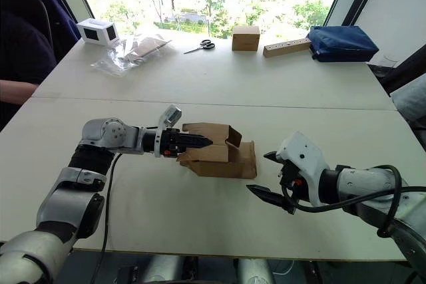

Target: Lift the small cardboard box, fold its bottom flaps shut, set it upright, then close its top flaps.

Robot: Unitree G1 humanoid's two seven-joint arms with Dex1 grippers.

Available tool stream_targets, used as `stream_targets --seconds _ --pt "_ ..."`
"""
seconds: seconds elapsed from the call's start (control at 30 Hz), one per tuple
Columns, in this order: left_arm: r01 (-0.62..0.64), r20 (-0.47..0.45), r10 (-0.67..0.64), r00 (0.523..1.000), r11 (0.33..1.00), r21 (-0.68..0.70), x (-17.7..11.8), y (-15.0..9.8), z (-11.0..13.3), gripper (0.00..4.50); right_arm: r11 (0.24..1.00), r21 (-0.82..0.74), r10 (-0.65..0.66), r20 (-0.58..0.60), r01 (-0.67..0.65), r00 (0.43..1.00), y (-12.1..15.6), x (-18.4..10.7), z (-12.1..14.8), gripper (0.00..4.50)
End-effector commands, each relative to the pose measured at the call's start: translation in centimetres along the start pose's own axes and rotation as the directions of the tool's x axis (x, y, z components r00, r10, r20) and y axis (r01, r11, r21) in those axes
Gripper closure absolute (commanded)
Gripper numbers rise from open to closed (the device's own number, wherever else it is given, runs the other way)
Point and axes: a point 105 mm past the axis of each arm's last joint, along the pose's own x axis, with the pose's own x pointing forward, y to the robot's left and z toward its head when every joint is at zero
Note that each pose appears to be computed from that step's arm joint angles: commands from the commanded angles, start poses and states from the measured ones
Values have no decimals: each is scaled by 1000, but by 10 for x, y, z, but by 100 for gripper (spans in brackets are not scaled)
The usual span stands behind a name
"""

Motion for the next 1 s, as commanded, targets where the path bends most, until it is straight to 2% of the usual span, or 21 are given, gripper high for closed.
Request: stream_targets --seconds 0.03,0.17,0.2,0.23,0.43,0.63,0.73,0.8,0.83,0.87,0.93,1.0 --pt "4 34 -6 999 998 58 1 -7 13 26 999 -30 -12 31 13 999 1 -3 7 1" --pt "24 35 -26 999 998 54 3 -11 12 154 1000 -26 -13 33 14 999 1 -3 5 0" --pt "25 32 -26 999 998 56 4 -11 11 212 1000 -25 -13 34 14 999 1 -3 4 0" --pt "27 29 -29 999 998 57 5 -11 10 230 1000 -24 -13 35 14 999 0 -3 3 0" --pt "34 23 -35 999 998 56 7 -13 10 443 1000 -16 -18 37 18 999 0 -1 0 0" --pt "57 12 -58 998 996 75 8 -19 8 447 1000 -8 -21 43 21 999 0 -2 0 0" --pt "102 41 -110 993 984 148 0 -33 15 447 999 18 -28 71 27 997 -2 -3 2 0" --pt "31 164 -91 982 941 337 -8 -40 33 447 995 94 -46 158 31 986 -8 -6 9 0" --pt "-77 257 -58 965 870 487 -15 -43 45 447 988 153 -65 222 31 973 -13 -9 15 0" --pt "-154 320 -48 946 804 575 -19 -48 51 447 981 191 -78 263 27 962 -16 -12 18 0" --pt "-121 282 -85 956 759 640 -27 -60 49 447 958 278 -189 418 73 889 -37 -20 41 0" --pt "-119 242 -89 966 678 725 -34 -69 51 447 924 374 -293 566 76 771 -57 -32 65 0"
